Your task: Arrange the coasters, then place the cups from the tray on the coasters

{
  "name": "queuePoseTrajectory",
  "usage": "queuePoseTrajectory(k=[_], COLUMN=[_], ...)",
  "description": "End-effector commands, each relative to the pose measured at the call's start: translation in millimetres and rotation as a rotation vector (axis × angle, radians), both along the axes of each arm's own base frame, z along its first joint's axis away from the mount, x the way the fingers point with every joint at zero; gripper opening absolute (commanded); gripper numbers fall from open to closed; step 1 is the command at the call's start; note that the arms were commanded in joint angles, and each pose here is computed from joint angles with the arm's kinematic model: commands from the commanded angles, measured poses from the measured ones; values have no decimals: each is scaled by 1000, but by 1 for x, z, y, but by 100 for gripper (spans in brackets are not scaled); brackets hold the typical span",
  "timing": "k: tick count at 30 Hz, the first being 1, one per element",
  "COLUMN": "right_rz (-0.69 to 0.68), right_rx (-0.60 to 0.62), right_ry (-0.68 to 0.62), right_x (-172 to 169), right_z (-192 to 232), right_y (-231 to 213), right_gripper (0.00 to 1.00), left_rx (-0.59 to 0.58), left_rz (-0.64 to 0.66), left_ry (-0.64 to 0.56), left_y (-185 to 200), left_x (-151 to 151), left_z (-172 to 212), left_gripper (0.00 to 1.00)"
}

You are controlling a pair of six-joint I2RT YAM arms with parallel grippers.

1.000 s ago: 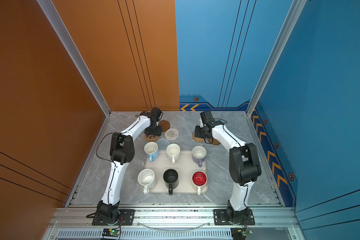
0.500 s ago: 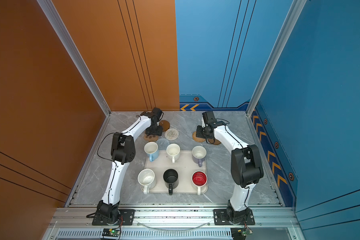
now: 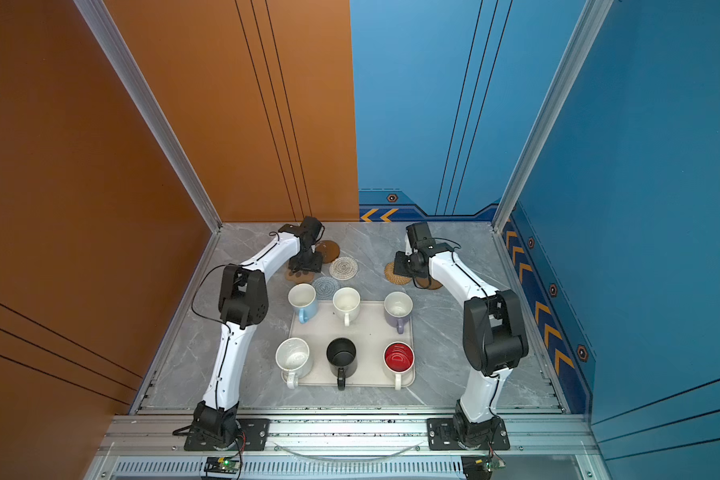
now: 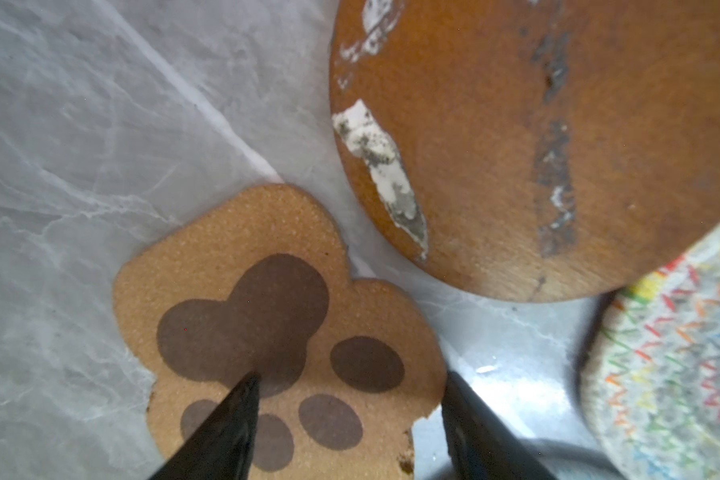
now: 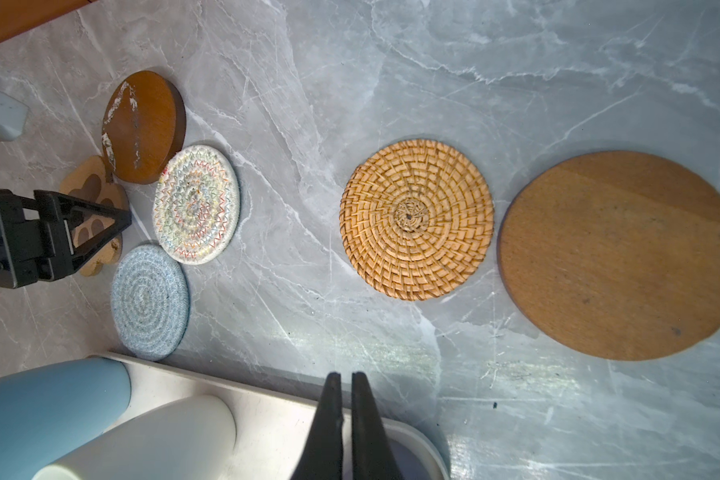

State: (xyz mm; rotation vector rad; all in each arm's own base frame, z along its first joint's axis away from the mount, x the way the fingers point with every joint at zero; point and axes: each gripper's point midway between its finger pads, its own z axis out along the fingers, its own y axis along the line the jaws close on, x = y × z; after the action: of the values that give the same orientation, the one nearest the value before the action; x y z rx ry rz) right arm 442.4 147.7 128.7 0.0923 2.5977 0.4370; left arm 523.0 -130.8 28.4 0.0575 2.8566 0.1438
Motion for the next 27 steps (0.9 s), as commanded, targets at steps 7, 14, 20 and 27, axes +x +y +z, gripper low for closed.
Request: queuePoseTrajectory(k=[7,14,20,27], right_rz=[-10,-9,0,3], right_rx=[30,34,43,45], right_ry=[-8,-18,-15,-18], right_x=[-6,-6,-9,-11], right_z=[11,18,19,22], right_y=[-1,-3,0,0], right_gripper=[7,7,7,7], left_rx=[45,22,3,50], left_rz=[72,126,165,187], left_ry=[101,101,76,52], left_y=[28,32,36,47], left_x=[-23,-33,-39,-45], left_z=[-23,-22,-19,-15], left_gripper=[69,69,68,67])
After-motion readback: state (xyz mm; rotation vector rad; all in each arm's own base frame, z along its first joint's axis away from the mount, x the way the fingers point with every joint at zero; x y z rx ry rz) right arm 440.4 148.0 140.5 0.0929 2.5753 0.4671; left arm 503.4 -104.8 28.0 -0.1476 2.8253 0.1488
